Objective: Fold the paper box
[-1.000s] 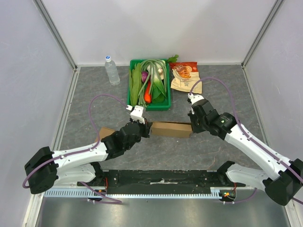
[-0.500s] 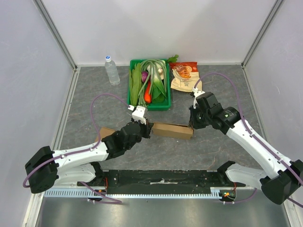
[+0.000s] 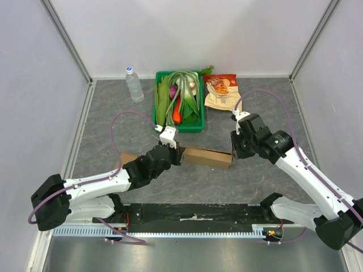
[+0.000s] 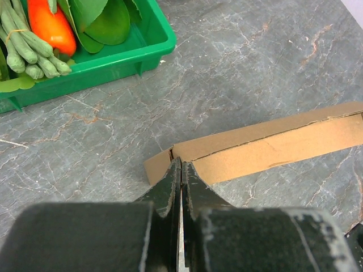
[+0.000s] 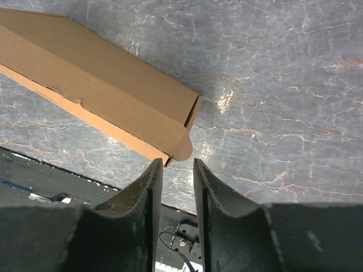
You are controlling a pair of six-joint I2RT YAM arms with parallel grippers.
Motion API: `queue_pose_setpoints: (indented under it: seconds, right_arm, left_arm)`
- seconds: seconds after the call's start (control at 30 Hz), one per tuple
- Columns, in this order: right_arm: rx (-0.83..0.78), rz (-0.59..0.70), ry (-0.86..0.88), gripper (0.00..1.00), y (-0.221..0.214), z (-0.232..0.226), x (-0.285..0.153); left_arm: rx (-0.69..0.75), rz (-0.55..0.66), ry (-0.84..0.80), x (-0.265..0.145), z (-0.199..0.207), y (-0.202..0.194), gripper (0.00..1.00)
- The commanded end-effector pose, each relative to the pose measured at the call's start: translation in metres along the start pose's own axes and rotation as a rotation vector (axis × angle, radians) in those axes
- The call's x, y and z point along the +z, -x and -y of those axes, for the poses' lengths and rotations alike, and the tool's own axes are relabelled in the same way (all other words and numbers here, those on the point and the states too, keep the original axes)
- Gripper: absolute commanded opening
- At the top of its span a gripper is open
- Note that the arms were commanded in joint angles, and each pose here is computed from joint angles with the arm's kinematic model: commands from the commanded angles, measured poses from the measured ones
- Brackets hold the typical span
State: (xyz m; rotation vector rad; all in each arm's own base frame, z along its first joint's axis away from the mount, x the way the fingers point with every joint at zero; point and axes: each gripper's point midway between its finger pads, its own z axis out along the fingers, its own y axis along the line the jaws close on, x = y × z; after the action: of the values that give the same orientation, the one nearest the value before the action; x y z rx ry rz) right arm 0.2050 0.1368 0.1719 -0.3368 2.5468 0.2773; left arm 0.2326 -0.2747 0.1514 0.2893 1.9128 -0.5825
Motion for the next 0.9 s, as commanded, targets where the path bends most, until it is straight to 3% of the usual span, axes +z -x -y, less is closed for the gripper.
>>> queue_pose_setpoints:
  seconds: [0.0, 0.3, 0.8, 0.87]
  right_arm:
    - [-0.035, 0.017, -0.044, 0.38, -0.002, 0.011, -0.005]
    - [-0.064, 0.017, -0.056, 0.38, -0.006, 0.014, 0.016]
    - [-0.054, 0.063, -0.004, 0.00, 0.016, 0.001, 0.012]
    - [-0.041, 0.055, 0.026, 0.00, 0.017, -0.006, 0.009]
  left_arm:
    - [0.057, -0.105, 0.013, -0.002, -0.003, -0.020, 0.02]
    - [0.052, -0.112, 0.009, -0.003, -0.001, -0.016, 0.02]
    - [0.073, -0.119, -0.012, -0.001, 0.005, -0.015, 0.02]
    - [0.075, -0.125, -0.010, 0.000, 0.005, -0.017, 0.02]
